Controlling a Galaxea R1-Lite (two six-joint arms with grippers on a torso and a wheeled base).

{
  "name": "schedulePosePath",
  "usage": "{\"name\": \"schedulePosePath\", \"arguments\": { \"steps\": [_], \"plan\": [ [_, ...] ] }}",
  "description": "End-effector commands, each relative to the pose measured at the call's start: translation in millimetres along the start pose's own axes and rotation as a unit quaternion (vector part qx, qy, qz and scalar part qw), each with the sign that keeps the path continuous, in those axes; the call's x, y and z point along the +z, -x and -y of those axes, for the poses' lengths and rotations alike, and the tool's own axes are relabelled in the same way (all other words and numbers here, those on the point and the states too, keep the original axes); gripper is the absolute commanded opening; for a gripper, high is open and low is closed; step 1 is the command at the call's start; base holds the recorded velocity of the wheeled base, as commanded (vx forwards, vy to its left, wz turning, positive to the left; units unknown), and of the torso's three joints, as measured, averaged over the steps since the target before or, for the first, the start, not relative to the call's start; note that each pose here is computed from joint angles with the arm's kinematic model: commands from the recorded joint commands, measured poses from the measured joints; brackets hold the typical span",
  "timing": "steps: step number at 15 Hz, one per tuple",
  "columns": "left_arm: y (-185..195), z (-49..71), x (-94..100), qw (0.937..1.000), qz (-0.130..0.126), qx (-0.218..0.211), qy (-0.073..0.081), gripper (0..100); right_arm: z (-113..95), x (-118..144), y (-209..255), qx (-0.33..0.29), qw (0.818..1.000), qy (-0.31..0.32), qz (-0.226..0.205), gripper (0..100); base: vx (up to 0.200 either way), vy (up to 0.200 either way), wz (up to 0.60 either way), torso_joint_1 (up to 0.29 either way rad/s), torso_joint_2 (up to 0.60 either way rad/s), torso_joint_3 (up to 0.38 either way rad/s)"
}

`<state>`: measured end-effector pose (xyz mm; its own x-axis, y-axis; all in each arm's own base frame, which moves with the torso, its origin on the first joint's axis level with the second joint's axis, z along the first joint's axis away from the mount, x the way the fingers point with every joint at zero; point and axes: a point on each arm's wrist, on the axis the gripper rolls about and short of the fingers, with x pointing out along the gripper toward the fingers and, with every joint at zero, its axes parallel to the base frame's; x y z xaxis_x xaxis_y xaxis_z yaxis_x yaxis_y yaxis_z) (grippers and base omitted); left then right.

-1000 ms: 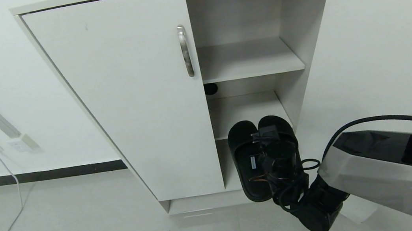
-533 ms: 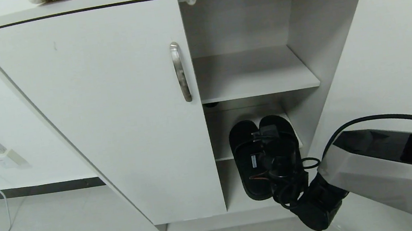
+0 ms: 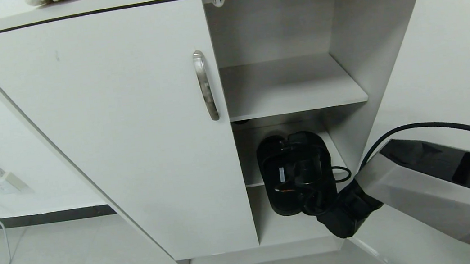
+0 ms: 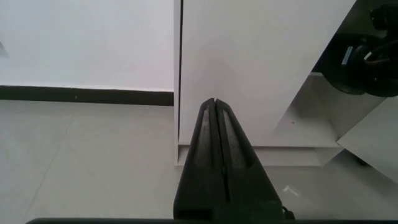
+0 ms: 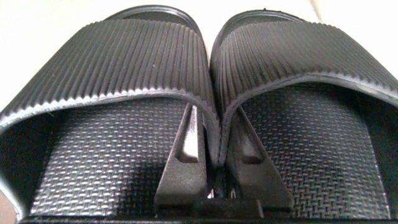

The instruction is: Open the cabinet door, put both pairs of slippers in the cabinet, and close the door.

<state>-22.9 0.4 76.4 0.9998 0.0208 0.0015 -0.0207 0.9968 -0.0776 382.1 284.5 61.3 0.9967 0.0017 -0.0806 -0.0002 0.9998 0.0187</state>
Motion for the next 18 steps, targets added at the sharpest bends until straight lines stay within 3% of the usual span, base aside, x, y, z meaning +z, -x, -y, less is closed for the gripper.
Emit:
{"name": "schedulePosePath", "arguments": {
  "steps": [1,11,18],
  "plan": [
    [0,0.0,0.0,1.0000,-0.001,0.000,0.000,0,0,2,-14,-0.001,1.000,-0.008,0.007,0,0.000,0.000,0.00,0.000,0.00,0.000],
    [0,0.0,0.0,1.0000,0.000,0.000,0.000,0,2,22,-59,-0.008,1.000,-0.009,0.011,0,0.000,0.000,0.00,0.000,0.00,0.000],
    [0,0.0,0.0,1.0000,-0.001,0.000,0.000,0,1,15,-71,-0.011,1.000,-0.008,0.013,0,0.000,0.000,0.00,0.000,0.00,0.000]
  ]
}}
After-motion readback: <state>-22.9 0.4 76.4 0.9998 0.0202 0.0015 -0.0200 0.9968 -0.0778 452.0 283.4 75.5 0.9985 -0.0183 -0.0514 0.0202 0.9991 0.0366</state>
